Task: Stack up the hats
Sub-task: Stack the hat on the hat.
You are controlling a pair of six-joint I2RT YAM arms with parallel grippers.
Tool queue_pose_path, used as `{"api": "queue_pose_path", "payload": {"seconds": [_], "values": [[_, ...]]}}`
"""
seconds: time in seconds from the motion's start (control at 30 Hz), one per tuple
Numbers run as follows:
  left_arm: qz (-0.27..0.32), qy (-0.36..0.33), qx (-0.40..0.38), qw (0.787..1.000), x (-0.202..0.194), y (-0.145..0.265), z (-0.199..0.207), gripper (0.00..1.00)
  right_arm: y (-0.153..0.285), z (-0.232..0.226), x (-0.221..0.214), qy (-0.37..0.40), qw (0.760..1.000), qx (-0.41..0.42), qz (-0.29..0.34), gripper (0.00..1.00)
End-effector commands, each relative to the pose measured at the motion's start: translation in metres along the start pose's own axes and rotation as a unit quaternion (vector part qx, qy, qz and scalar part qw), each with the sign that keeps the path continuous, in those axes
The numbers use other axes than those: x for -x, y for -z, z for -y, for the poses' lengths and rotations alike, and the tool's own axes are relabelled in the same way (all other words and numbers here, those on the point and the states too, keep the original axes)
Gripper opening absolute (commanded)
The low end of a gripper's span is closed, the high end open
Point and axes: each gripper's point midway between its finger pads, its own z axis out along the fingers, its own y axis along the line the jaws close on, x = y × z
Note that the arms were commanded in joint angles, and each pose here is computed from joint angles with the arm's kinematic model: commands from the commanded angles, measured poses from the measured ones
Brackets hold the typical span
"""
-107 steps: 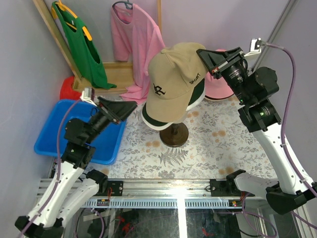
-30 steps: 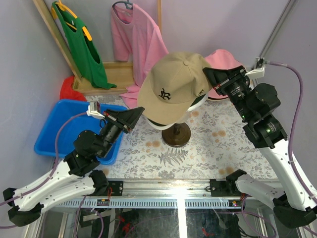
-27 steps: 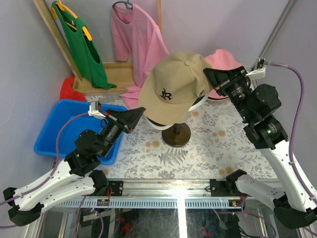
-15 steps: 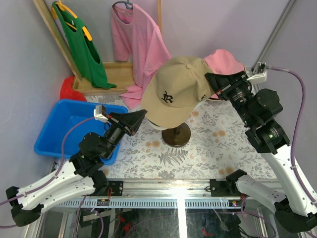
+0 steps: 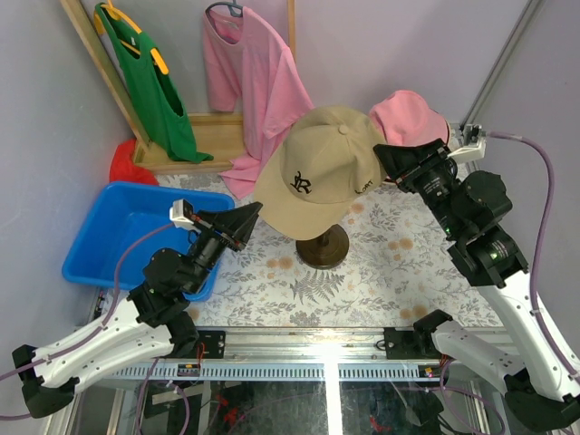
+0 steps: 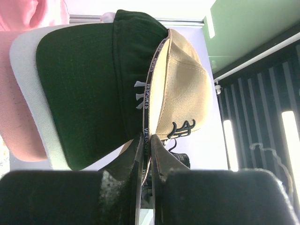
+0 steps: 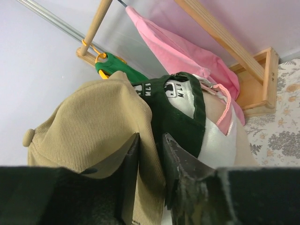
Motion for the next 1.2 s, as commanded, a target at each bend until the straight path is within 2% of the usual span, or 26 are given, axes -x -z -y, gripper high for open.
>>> {"api": "queue_pose_path", "payload": {"seconds": [0.0, 0.2, 0.37, 0.6, 0.9, 1.17], "values": [[0.035, 0.018, -0.004, 0.999, 0.015, 0.001, 0.001, 0.0, 0.007, -0.006, 0.015, 0.016, 0.999, 0.007, 0.031, 0.37], [0.038, 0.019, 0.007, 0.999, 0.016, -0.001, -0.006, 0.01, 0.011, -0.003, 0.017, 0.025, 0.999, -0.001, 0.035, 0.51], [0.035, 0.016, 0.016, 0.999, 0.014, -0.002, -0.011, 0.08, 0.018, 0.0, 0.023, 0.036, 0.998, -0.01, 0.047, 0.54], [0.034, 0.013, 0.024, 0.999, 0.014, -0.002, -0.015, 0.24, 0.024, -0.004, 0.042, 0.055, 0.995, -0.026, 0.077, 0.55], [0.039, 0.005, 0.031, 0.999, 0.016, 0.0, -0.014, 0.43, 0.005, -0.029, 0.063, 0.098, 0.992, -0.018, 0.083, 0.56], [0.042, 0.0, 0.037, 0.998, 0.019, 0.003, -0.016, 0.47, -0.024, -0.062, 0.061, 0.13, 0.991, 0.014, 0.034, 0.57]]}}
